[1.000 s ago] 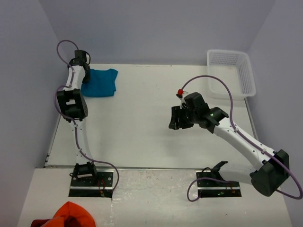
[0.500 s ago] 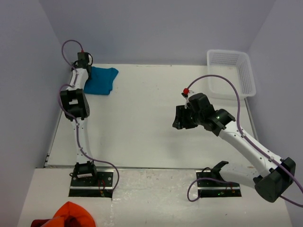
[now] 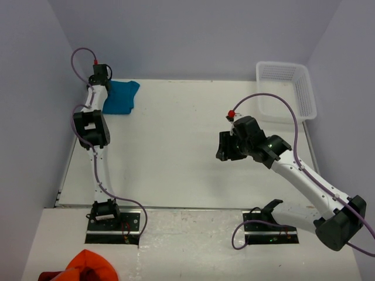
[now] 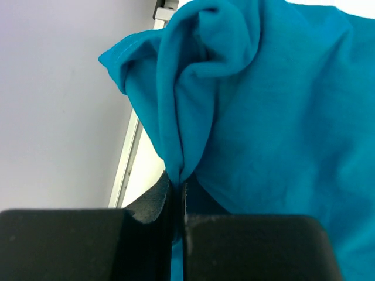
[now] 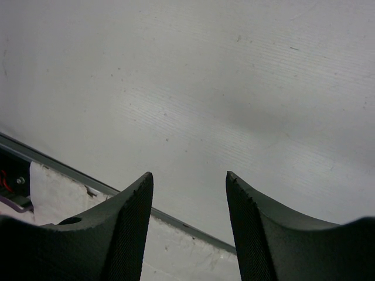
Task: Fold and stack the t-shirts
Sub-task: Put the neatly folded tshirt into the corner of the board with the left arm
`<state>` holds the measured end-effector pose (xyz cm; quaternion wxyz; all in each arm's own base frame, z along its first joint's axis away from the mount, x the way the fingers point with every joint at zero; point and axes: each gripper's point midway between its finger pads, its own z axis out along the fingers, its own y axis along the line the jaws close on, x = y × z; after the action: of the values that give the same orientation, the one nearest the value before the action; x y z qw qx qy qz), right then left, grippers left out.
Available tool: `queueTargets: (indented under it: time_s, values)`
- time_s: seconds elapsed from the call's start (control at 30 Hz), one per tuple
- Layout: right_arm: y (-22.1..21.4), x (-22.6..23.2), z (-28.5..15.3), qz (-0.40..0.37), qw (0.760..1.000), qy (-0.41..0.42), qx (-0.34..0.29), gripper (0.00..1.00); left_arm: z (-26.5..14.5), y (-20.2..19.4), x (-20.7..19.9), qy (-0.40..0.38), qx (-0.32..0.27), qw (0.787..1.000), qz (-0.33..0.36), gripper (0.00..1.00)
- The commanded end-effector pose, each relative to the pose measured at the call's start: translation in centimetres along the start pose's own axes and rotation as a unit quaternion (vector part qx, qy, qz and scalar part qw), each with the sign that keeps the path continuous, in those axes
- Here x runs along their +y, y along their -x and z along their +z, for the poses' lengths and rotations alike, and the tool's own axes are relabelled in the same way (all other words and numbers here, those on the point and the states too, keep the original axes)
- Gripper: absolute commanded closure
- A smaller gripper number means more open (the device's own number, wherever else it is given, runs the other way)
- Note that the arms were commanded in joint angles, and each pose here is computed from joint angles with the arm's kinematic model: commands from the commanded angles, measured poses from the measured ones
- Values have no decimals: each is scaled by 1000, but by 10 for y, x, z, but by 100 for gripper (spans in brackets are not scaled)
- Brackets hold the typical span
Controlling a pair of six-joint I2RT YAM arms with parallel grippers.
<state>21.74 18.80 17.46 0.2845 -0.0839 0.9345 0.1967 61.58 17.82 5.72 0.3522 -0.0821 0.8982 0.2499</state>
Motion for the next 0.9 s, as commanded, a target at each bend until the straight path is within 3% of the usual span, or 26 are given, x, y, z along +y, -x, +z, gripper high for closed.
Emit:
queueTargets:
  time_s: [0.0, 0.43, 0.5, 0.53, 0.6, 0.63, 0.67, 0.73, 0.87]
  values:
    - [3, -2, -9, 5, 1000, -6, -16, 46, 6, 24, 14, 31, -40, 998, -32, 100]
    - [-3, -2, -10, 22, 1000, -4, -12, 46, 16, 24, 25, 85, -53, 993, -60, 100]
    - [-6, -2, -8, 24, 1000, -2, -5, 46, 11, 23, 32, 107, -57, 990, -75, 89]
    - [-7, -1, -7, 24, 1000, 1, -3, 46, 5, 31, 42, 129, -75, 985, -92, 74]
    - [-10, -1, -6, 22, 1000, 3, 0, 46, -12, 27, 55, 157, -84, 978, -112, 58]
    - [-12, -1, -6, 20, 1000, 6, 4, 46, -14, 20, 55, 164, -96, 974, -121, 39]
    - [-12, -1, -6, 21, 1000, 5, 3, 46, -34, 39, 66, 172, -126, 967, -137, 28]
    - [-14, -1, -4, 20, 1000, 9, 4, 46, -49, 53, 72, 185, -160, 957, -157, 20]
    - [-18, 0, -1, 23, 1000, 12, 12, 46, -89, 65, 77, 213, -195, 944, -163, 18]
